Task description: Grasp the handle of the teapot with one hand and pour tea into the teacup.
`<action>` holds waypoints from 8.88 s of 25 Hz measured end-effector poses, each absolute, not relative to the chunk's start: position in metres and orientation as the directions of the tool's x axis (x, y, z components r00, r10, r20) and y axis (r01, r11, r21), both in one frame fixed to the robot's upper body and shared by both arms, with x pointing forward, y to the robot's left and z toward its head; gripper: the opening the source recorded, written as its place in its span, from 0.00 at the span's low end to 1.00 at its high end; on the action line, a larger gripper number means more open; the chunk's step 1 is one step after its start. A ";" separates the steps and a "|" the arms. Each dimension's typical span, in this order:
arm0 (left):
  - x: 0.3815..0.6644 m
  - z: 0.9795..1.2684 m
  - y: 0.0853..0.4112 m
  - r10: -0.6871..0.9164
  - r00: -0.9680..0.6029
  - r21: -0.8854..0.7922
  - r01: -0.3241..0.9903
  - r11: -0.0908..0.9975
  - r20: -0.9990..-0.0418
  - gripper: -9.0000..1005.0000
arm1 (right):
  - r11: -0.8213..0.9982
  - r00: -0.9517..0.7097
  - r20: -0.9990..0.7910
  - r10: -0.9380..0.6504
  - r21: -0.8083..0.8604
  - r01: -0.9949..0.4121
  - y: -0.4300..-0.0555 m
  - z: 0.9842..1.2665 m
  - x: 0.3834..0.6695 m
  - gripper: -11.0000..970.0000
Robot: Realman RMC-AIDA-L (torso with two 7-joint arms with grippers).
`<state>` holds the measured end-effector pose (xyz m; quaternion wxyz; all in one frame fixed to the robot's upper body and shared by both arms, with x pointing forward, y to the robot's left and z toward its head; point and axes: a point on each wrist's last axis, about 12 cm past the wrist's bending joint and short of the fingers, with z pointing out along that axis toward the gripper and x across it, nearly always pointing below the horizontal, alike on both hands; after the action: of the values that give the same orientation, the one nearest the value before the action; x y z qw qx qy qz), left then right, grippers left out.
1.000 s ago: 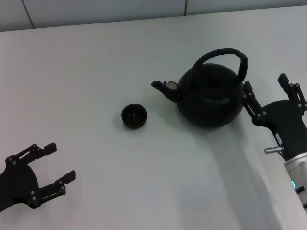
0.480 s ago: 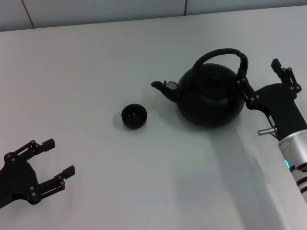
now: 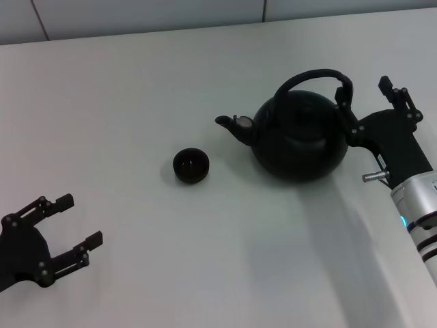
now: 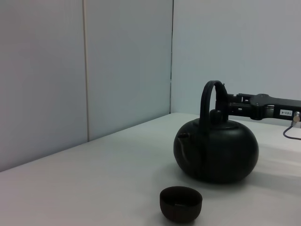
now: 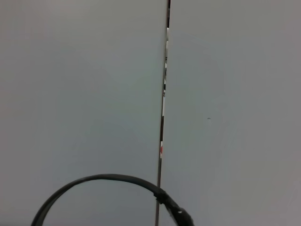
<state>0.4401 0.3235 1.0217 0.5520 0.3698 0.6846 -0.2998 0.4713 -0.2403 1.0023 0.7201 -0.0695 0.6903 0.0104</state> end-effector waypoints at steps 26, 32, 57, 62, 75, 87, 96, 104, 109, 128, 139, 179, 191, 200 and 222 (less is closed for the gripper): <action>0.439 1.021 0.319 0.157 -0.117 -0.012 0.837 0.548 -0.981 0.80 | 0.984 0.027 -0.998 -0.061 -0.065 -0.167 -0.239 1.002 0.481 0.10; 0.440 1.021 0.318 0.153 -0.115 -0.013 0.835 0.549 -0.982 0.80 | 0.988 0.055 -0.998 -0.006 -0.015 -0.154 -0.248 1.008 0.491 0.09; 0.443 1.021 0.312 0.138 -0.109 -0.016 0.836 0.548 -0.984 0.80 | 0.863 0.034 -0.999 -0.040 -0.052 -0.503 -0.264 1.052 0.575 0.11; 0.441 1.020 0.312 0.139 -0.109 -0.014 0.834 0.551 -0.984 0.80 | 0.761 -0.006 -0.988 -0.152 -0.113 -0.639 -0.266 1.072 0.597 0.12; 0.440 1.019 0.313 0.141 -0.111 -0.014 0.831 0.556 -0.984 0.80 | 0.689 0.034 -0.966 -0.258 -0.208 -0.694 -0.258 1.083 0.609 0.13; 0.441 1.020 0.313 0.144 -0.109 -0.011 0.832 0.554 -0.984 0.80 | 0.595 0.206 -0.899 -0.385 -0.413 -0.689 -0.249 1.092 0.616 0.14; 0.442 1.020 0.312 0.141 -0.108 -0.012 0.833 0.553 -0.984 0.80 | 0.518 0.280 -0.846 -0.455 -0.507 -0.690 -0.245 1.098 0.620 0.15; 0.443 1.020 0.311 0.132 -0.107 -0.016 0.832 0.555 -0.985 0.80 | 0.481 0.337 -0.806 -0.486 -0.569 -0.667 -0.242 1.101 0.622 0.16; 0.443 1.021 0.311 0.129 -0.105 -0.016 0.831 0.557 -0.986 0.80 | 0.457 0.364 -0.788 -0.497 -0.594 -0.662 -0.238 1.103 0.625 0.17; 0.444 1.022 0.310 0.117 -0.100 -0.017 0.824 0.566 -0.988 0.80 | 0.344 0.450 -0.714 -0.537 -0.672 -0.656 -0.226 1.105 0.626 0.18; 0.445 1.023 0.310 0.110 -0.094 -0.015 0.821 0.571 -0.989 0.80 | 0.334 0.464 -0.706 -0.535 -0.681 -0.652 -0.223 1.108 0.628 0.20; 0.445 1.023 0.312 0.097 -0.095 -0.022 0.817 0.576 -0.991 0.80 | 0.860 -0.033 -0.998 -0.047 -0.024 -0.509 -0.298 1.042 0.549 0.24; 0.443 1.023 0.311 0.095 -0.100 -0.029 0.821 0.570 -0.990 0.80 | 0.894 -0.045 -0.997 -0.057 -0.031 -0.448 -0.301 1.021 0.522 0.25; 0.440 1.023 0.310 0.085 -0.095 -0.030 0.824 0.566 -0.992 0.80 | 0.904 -0.035 -0.998 -0.061 -0.040 -0.425 -0.302 1.019 0.519 0.26; 0.441 1.025 0.310 0.080 -0.086 -0.026 0.827 0.562 -0.993 0.80 | 0.908 0.006 -0.999 -0.039 -0.038 -0.418 -0.308 1.019 0.502 0.55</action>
<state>0.4414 0.3105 1.0249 0.5835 0.3415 0.6638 -0.3199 0.5015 -0.3082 1.0185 0.6897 -0.1652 0.6915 0.1372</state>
